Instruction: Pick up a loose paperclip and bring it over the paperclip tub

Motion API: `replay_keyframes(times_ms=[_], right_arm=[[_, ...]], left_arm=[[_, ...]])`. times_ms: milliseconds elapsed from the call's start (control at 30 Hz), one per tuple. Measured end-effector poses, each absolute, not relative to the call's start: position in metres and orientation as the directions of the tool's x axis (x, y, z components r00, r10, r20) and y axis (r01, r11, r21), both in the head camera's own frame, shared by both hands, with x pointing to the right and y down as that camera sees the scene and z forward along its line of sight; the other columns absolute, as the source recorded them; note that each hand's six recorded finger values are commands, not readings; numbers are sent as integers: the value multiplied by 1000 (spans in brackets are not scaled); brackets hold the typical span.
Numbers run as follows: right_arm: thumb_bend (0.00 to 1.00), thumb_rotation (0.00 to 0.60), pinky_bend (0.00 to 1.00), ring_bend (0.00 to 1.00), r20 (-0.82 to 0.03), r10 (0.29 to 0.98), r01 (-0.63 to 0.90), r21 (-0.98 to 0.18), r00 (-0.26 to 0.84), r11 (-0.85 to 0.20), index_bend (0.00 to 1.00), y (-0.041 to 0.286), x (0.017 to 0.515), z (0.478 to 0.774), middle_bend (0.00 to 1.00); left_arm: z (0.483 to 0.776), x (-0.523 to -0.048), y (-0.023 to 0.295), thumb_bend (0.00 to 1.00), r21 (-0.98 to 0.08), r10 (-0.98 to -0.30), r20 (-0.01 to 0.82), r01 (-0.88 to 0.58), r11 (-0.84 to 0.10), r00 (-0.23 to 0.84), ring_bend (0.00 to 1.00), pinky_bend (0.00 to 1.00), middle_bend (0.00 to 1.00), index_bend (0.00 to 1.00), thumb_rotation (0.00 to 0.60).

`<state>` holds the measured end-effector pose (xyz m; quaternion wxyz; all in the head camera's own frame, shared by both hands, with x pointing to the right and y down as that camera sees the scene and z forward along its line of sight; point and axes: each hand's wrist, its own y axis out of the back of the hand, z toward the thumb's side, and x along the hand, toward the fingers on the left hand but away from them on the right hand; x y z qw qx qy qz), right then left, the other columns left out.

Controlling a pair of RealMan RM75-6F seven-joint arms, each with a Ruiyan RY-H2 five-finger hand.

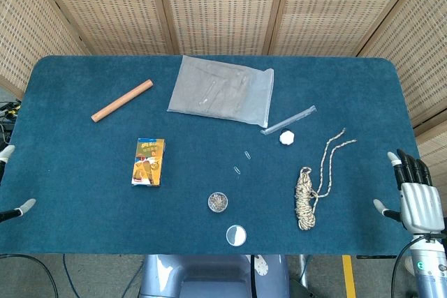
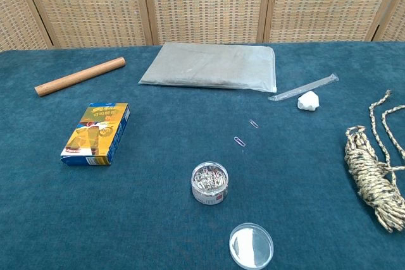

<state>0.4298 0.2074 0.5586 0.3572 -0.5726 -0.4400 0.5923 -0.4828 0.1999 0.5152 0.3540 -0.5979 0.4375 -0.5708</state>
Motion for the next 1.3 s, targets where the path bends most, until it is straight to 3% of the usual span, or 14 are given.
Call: replay_keyframes(times_ms=[233,300,533,633,833,1033,1300], right_arm=[[24,600,0,0,-372,928,63,-927,-20,-371,21,202,411,569,0],[149,600,0,0,-378,926,29,-925,23,-379,58,194,401,574,0],[791,600,0,0,-469,863,20,-876,189,-481,182,148,344,602,0],[959,600,0,0,-546,801,22,-823,246,-567,221,128,314,624,0],[1000,600,0,0,-637,694,-18,-741,334,-671,239,95,240,663,0],[1000,600,0,0,-644,632,-162,-744,431,-648,240,89,181,694,0],[1000,600,0,0,-658,587,-237,-735,472,-635,239,98,152,722,0]], left_arm=[[515,-488,197,0,-924,-928,370,-128,-361,-52,0,0,0,0,600],[516,-489,195,0,-924,-928,369,-129,-360,-55,0,0,0,0,600],[517,-492,191,0,-924,-926,370,-130,-359,-73,0,0,0,0,600],[522,-495,189,0,-920,-920,382,-128,-371,-86,0,0,0,0,600],[531,-500,183,0,-911,-908,405,-124,-392,-105,0,0,0,0,600],[539,-504,178,0,-905,-898,422,-121,-409,-123,0,0,0,0,600],[544,-503,177,0,-901,-892,432,-116,-419,-130,0,0,0,0,600]])
